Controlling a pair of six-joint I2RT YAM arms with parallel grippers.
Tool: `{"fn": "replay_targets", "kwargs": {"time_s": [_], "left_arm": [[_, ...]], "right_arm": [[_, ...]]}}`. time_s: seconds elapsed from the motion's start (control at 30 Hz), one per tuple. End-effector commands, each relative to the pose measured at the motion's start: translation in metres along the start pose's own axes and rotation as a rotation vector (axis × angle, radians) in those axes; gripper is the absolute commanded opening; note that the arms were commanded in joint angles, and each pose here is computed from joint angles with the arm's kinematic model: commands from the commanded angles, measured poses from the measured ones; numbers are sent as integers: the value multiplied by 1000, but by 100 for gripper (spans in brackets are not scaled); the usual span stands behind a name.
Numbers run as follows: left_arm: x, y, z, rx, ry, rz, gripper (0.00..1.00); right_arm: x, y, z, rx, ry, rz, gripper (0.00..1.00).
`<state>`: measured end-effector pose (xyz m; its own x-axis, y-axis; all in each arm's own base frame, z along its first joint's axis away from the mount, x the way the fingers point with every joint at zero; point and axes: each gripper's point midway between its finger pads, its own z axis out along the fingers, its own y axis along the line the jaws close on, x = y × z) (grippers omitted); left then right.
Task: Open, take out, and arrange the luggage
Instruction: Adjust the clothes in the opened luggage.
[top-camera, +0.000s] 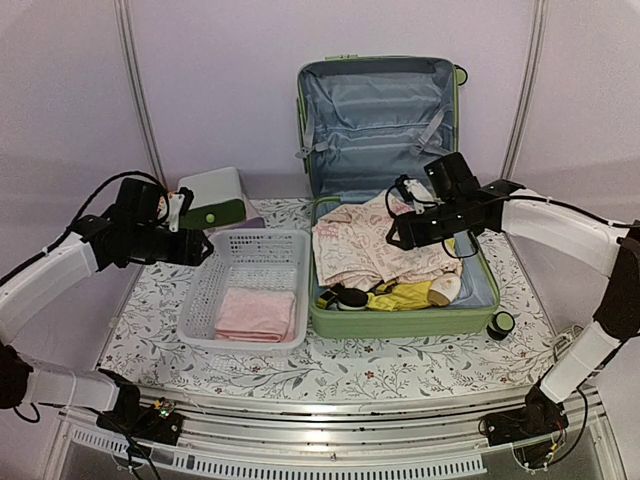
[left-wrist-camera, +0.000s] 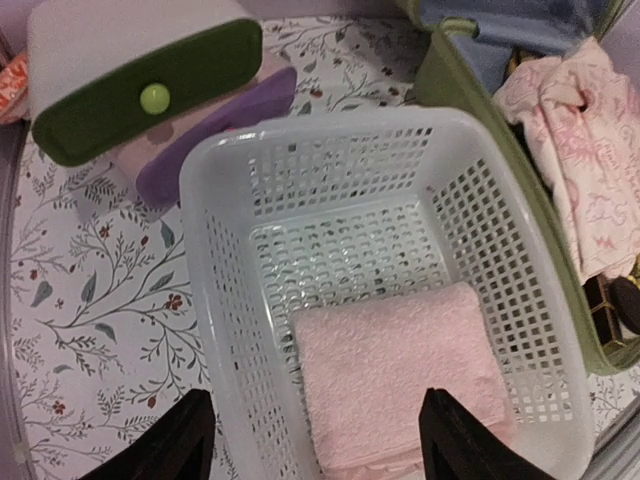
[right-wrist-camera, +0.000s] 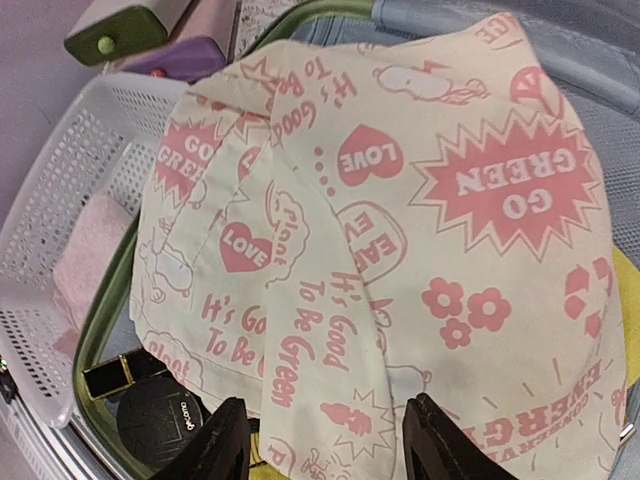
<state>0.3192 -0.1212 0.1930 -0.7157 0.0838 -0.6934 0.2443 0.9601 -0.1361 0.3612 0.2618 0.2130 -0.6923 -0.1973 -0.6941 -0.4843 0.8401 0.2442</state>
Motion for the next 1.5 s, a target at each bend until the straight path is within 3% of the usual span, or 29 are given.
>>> {"fn": "replay_targets", "kwargs": {"time_s": [0.0,0.27,0.53,0.73,0.8,0.9,0.97,1.03,1.23,1.47], "left_arm": [[-35,-33,-27,138,-129,24,72],[-38,-55,-35,225,-158,42,71],[-37,-59,-37,234,-162,41,71],[-37,-60,-39,232,-168,46,71],[-38,-60,-38,232,-168,48,71],[-39,-62,-39,240,-170,51,71],[-40,-62,-39,241,-173,53,71],[-40,-62,-40,242,-174,56,71],[-41,-65,-42,256,-180,59,71],[-38,-72,-41,295,-176,55,71]], "right_arm": [[42,10,18,94,223,-135,55],[46,3,51,310,243,-182,57],[46,-30,64,577,233,-202,48],[42,-27,56,570,218,-255,56],[45,-32,57,597,235,-272,51],[46,-28,59,609,236,-287,31],[40,-15,59,545,206,-269,13],[27,3,56,451,151,-242,4],[-28,61,34,177,-27,-208,2],[-56,137,24,-212,-80,-168,2]]}}
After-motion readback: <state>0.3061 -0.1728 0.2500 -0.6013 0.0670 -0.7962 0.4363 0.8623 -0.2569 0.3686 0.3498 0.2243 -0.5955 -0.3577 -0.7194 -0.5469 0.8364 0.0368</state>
